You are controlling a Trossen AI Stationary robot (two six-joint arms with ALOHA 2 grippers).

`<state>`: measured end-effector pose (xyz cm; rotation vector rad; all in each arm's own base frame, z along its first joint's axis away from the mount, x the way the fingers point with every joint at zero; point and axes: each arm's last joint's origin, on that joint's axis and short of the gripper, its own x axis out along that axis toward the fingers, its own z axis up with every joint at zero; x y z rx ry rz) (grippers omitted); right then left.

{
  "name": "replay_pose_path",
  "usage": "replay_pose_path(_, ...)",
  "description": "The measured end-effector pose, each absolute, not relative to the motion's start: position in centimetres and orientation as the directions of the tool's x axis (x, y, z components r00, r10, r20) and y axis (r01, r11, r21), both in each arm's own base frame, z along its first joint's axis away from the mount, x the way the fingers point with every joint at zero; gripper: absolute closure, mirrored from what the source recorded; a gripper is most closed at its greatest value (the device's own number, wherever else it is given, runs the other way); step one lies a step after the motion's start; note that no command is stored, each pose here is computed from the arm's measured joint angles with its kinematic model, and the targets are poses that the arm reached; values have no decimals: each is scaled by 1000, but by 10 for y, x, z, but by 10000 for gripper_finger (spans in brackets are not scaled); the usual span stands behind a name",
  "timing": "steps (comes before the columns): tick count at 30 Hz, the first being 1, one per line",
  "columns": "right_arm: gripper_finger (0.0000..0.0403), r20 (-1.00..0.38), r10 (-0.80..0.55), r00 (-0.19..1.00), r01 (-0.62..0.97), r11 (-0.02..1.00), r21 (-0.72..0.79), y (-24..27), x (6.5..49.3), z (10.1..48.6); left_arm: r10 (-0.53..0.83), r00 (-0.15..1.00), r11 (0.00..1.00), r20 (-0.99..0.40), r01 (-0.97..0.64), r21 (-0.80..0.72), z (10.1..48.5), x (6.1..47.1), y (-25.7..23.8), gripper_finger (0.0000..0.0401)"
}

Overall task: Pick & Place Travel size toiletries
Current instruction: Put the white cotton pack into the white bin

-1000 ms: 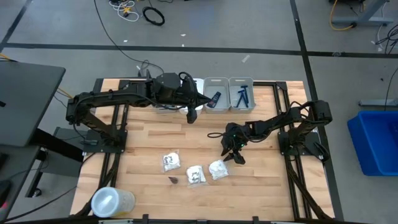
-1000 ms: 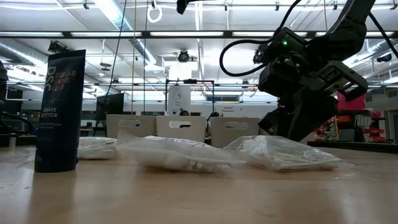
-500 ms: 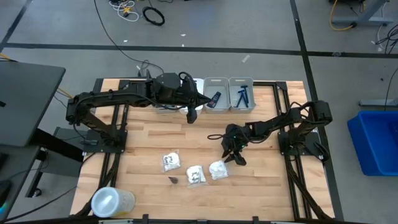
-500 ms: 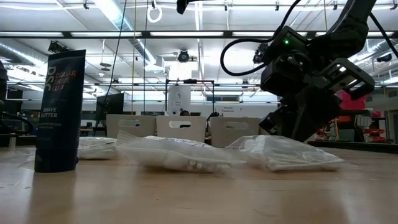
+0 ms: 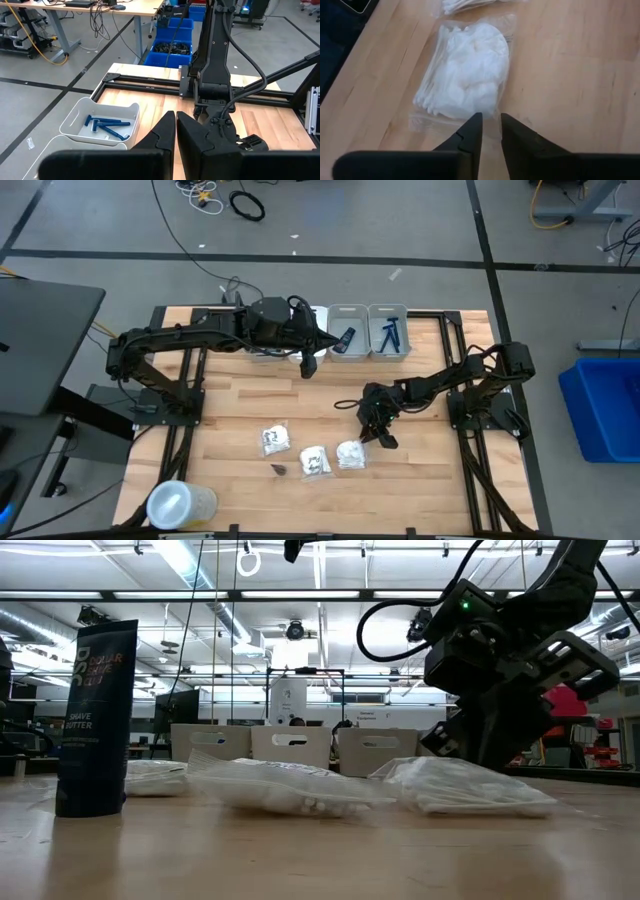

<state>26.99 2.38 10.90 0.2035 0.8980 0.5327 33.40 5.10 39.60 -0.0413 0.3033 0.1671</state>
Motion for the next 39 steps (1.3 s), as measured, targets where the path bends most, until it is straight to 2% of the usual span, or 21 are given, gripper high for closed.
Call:
replay_pose_path(19,397,-670,565,482,-374,824,426,25,269,109,158,941,985,-300,-169,-14,396,334,51,376)
replay_pose_path(27,401,-677,571,464,-359,820,446,25,266,111,158,941,985,-300,-169,-14,396,334,51,376)
replay_pose_path(39,402,-641,550,535,-364,835,412,21,256,148,153,943,986,-296,-165,-15,396,334,51,376)
